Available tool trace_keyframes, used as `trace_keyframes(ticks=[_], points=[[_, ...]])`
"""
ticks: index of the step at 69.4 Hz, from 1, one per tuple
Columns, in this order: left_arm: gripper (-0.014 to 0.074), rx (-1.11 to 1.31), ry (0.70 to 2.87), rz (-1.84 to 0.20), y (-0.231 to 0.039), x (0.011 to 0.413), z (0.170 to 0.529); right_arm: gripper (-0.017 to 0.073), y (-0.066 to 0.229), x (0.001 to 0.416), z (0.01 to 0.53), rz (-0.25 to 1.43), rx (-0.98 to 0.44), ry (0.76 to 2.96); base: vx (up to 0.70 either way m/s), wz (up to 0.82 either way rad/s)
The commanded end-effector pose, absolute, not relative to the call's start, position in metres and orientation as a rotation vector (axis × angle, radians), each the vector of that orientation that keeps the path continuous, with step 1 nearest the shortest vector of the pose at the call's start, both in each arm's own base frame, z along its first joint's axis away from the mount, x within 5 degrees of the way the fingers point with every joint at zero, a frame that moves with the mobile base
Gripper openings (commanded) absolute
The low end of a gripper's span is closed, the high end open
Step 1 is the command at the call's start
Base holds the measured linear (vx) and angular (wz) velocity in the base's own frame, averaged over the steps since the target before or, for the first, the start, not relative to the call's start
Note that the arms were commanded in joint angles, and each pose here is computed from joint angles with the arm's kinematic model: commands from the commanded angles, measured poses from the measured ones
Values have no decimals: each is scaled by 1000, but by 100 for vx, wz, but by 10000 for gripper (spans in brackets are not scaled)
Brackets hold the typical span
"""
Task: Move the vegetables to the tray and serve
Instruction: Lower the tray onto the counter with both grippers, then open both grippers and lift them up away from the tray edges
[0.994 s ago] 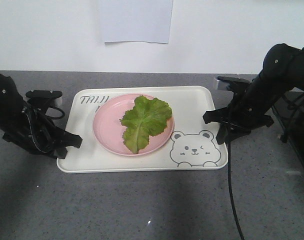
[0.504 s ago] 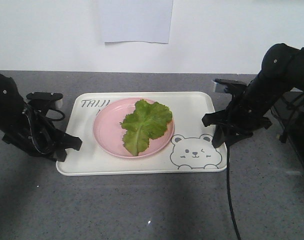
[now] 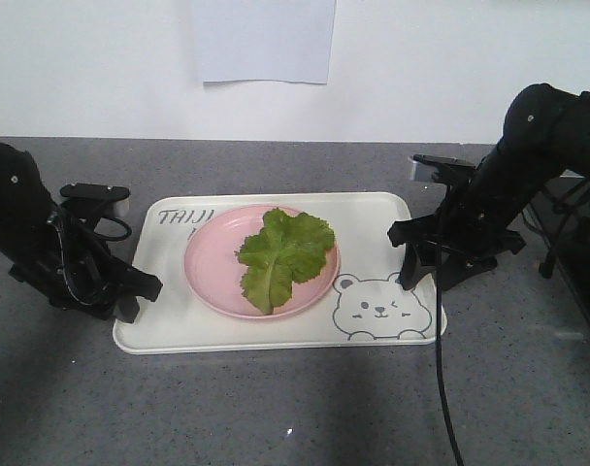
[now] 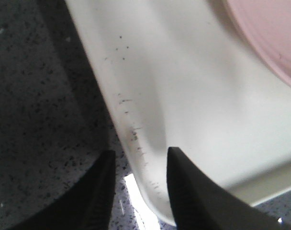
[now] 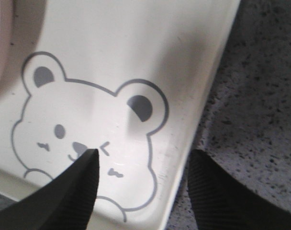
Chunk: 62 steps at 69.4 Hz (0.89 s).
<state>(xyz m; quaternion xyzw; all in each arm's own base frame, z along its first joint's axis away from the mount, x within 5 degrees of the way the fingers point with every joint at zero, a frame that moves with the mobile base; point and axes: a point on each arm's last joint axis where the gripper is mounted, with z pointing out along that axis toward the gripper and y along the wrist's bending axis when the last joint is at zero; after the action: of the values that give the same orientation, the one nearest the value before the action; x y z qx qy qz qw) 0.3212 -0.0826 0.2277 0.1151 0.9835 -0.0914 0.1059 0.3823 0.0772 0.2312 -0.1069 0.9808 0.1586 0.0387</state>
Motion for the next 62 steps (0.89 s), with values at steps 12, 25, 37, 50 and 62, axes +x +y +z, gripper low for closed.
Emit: trace_keyframes(ticks=[12,25,37,50,62], points=[[386,343,2826,-297,-86,320,249,412,75,379,263,431,-311,2915,0,0],[384,341,2814,-302,-86,319,253,386,73,376,295,409,-299,2774,0,0],[376,339,2777,-304,-85,315,264,286,71,365,343,381,-287,2561,0,0],[328,330,2663,-304,-83,306,291,80,68,341,396,342,-345,2309,0,0],[205,309,2467,-302,-78,290,331,-10,69,310,434,360,-437,2146,0,0]])
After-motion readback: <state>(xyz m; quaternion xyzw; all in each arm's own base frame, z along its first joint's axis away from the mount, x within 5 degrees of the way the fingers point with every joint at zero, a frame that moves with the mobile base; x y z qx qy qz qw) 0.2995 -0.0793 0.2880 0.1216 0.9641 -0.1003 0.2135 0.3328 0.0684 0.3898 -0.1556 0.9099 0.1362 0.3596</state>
